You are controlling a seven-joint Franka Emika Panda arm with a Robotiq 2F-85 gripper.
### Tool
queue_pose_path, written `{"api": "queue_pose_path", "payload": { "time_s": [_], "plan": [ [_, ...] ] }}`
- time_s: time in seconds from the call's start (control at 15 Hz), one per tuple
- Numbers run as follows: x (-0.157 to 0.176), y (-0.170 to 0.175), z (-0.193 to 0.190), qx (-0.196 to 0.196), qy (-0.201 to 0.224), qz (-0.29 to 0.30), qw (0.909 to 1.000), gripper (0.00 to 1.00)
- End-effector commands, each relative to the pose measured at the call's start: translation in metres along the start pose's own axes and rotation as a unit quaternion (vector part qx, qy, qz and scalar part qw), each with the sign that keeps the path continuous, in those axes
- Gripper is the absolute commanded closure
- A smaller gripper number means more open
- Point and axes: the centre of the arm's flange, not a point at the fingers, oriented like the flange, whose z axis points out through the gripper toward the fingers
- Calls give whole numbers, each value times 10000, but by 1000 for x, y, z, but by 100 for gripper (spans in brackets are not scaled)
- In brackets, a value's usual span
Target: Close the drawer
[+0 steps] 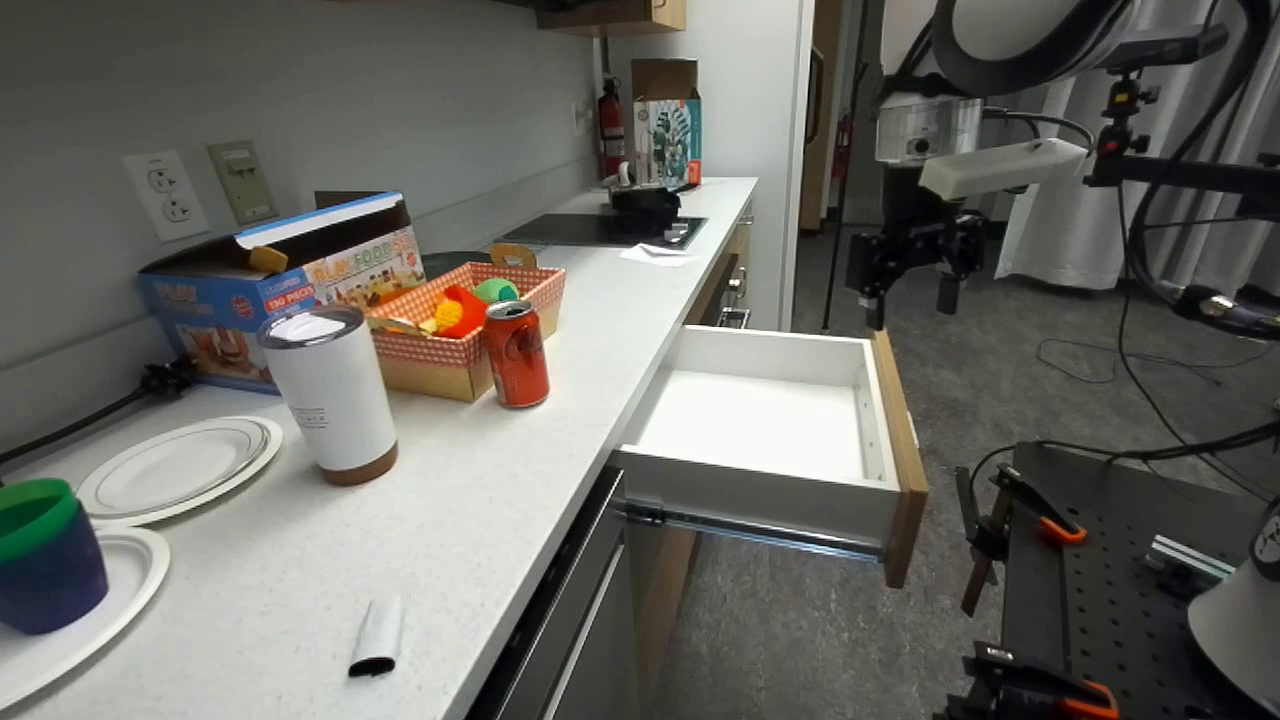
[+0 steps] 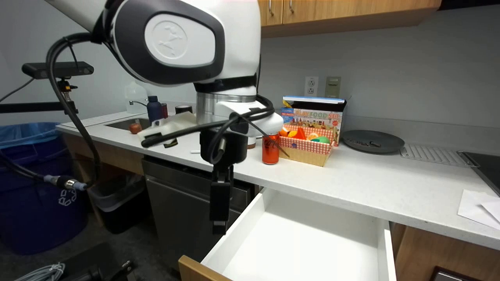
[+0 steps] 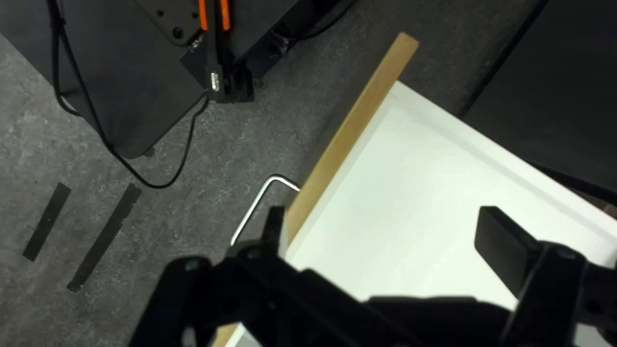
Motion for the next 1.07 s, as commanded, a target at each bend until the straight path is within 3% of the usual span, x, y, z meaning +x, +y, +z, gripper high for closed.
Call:
{"api": "queue_pose_path", "payload": {
  "time_s": [0.0,0.6,1.0],
  "plan": [
    [40,43,34,-109,-293,193,9993,0],
    [76,101,137,-246,-583,1209,9906,0],
    [88,128,181,-345,-646,1650,9836,0]
  ]
}}
